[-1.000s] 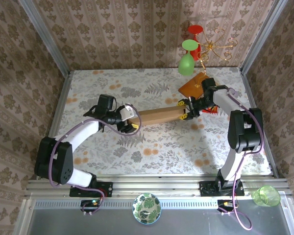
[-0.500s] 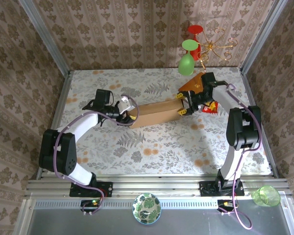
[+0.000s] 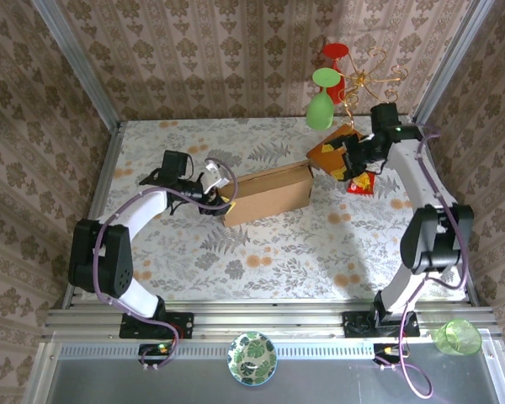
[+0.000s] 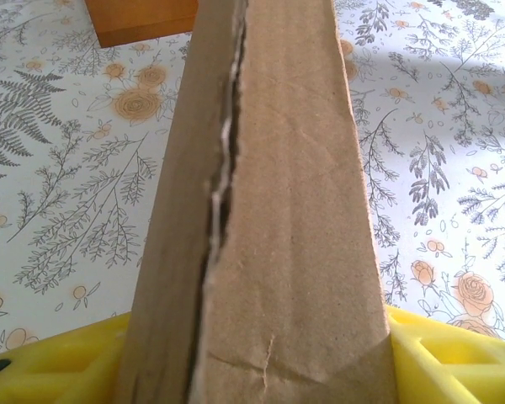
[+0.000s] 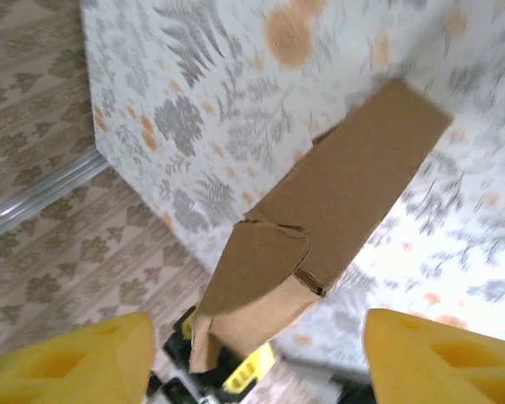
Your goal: Fold the paper box
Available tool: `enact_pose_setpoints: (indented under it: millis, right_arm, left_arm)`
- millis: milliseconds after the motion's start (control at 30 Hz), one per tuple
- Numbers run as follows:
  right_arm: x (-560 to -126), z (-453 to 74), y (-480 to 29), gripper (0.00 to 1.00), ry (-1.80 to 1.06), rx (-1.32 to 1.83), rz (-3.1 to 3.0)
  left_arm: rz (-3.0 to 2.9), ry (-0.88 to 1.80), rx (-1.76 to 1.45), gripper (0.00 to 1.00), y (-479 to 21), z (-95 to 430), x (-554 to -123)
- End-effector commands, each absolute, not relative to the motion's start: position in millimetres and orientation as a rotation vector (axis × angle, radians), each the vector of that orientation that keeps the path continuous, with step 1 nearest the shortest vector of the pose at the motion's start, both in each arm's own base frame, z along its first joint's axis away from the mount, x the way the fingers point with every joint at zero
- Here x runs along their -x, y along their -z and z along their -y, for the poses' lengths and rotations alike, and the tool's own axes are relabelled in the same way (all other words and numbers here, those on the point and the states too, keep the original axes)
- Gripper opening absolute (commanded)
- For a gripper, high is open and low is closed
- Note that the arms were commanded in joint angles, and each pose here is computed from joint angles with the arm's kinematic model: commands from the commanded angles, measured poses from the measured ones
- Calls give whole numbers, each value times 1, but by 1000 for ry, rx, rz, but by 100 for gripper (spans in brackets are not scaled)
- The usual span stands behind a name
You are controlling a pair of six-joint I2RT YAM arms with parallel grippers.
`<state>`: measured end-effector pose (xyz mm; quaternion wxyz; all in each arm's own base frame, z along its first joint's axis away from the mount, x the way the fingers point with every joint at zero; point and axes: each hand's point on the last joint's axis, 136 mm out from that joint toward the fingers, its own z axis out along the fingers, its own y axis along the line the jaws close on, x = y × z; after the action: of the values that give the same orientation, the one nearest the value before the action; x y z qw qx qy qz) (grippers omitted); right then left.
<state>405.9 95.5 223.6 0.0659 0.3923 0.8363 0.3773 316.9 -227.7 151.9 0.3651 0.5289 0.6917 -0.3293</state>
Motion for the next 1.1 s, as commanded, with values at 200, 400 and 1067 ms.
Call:
enact_pose_setpoints:
  millis: [200, 400, 1067]
  right_arm:
    - [-391, -60, -257, 43, -480, -208, -2312]
    - [-397, -92, -230, 45, -374, 268, -2390]
    - [-415, -135, -199, 31, -244, 745, -2461]
  left_arm:
    - [-1766, 906, -1359, 63, -159, 227, -314]
    - [-1767, 910, -1371, 63, -158, 226, -312]
    - [-1777, 920, -1366, 64, -160, 226, -316]
